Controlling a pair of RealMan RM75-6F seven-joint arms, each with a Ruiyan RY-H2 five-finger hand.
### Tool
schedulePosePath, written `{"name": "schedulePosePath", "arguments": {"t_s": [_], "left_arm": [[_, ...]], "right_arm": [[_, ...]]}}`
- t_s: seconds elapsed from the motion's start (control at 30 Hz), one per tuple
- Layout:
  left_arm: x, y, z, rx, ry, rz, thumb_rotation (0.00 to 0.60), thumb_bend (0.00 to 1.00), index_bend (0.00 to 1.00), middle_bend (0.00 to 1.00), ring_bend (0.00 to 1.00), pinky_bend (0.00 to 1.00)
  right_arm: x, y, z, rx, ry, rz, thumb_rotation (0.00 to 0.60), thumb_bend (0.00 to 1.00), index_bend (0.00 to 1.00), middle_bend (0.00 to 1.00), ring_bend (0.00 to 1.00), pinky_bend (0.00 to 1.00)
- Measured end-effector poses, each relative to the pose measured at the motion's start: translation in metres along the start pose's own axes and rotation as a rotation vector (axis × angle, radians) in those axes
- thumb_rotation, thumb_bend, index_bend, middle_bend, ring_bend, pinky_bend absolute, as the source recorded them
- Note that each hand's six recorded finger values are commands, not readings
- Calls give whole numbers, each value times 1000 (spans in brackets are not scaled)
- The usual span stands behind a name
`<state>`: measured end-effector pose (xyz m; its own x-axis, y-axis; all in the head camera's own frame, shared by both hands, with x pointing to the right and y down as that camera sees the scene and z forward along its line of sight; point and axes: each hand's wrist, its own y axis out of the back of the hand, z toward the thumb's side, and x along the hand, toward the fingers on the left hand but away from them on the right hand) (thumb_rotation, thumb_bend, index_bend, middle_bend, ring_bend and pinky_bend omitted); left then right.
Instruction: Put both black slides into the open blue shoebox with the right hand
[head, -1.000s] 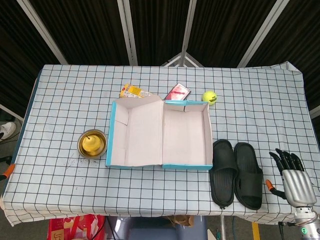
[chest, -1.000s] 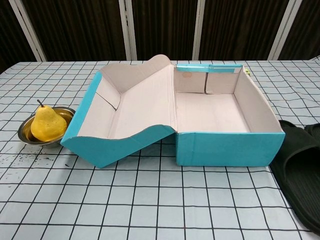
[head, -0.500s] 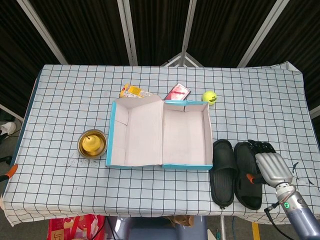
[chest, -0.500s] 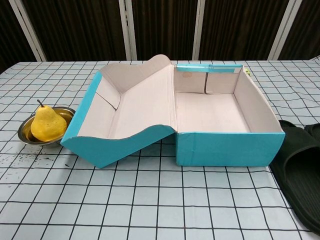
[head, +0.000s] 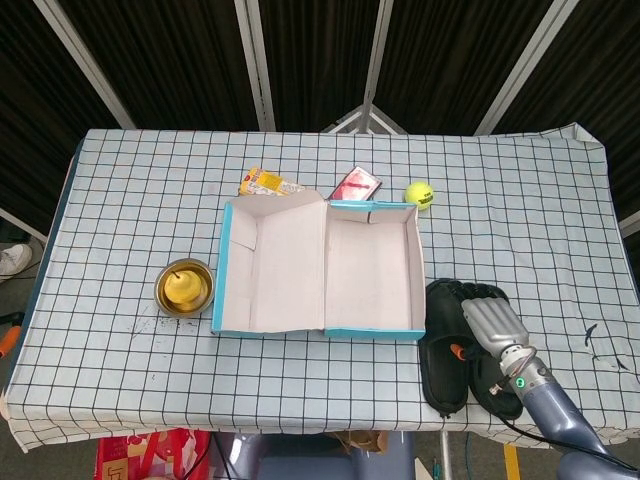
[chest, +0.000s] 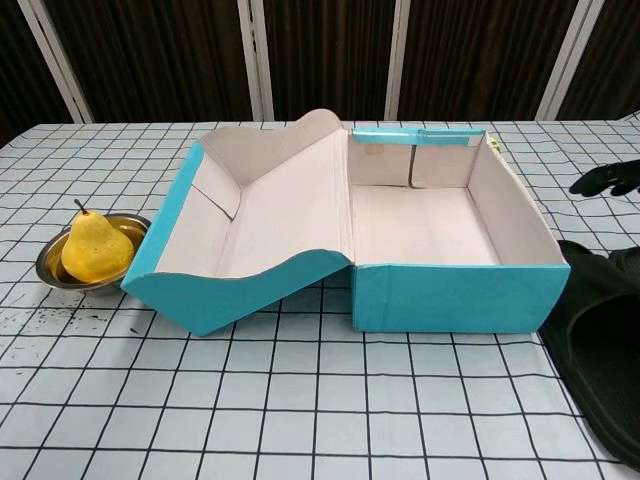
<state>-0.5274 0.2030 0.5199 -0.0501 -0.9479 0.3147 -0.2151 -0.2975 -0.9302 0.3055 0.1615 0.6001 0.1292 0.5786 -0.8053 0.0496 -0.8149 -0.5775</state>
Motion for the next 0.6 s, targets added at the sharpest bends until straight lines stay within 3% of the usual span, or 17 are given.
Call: {"name": "schedulePosePath", "arguments": {"t_s": [0.6], "left_arm": [[0, 0, -2, 22, 14, 7, 600, 359, 0, 0, 0, 68]], "right_arm": [[-41, -14, 2, 12, -22, 68, 600, 289, 70, 68, 52, 49]]}}
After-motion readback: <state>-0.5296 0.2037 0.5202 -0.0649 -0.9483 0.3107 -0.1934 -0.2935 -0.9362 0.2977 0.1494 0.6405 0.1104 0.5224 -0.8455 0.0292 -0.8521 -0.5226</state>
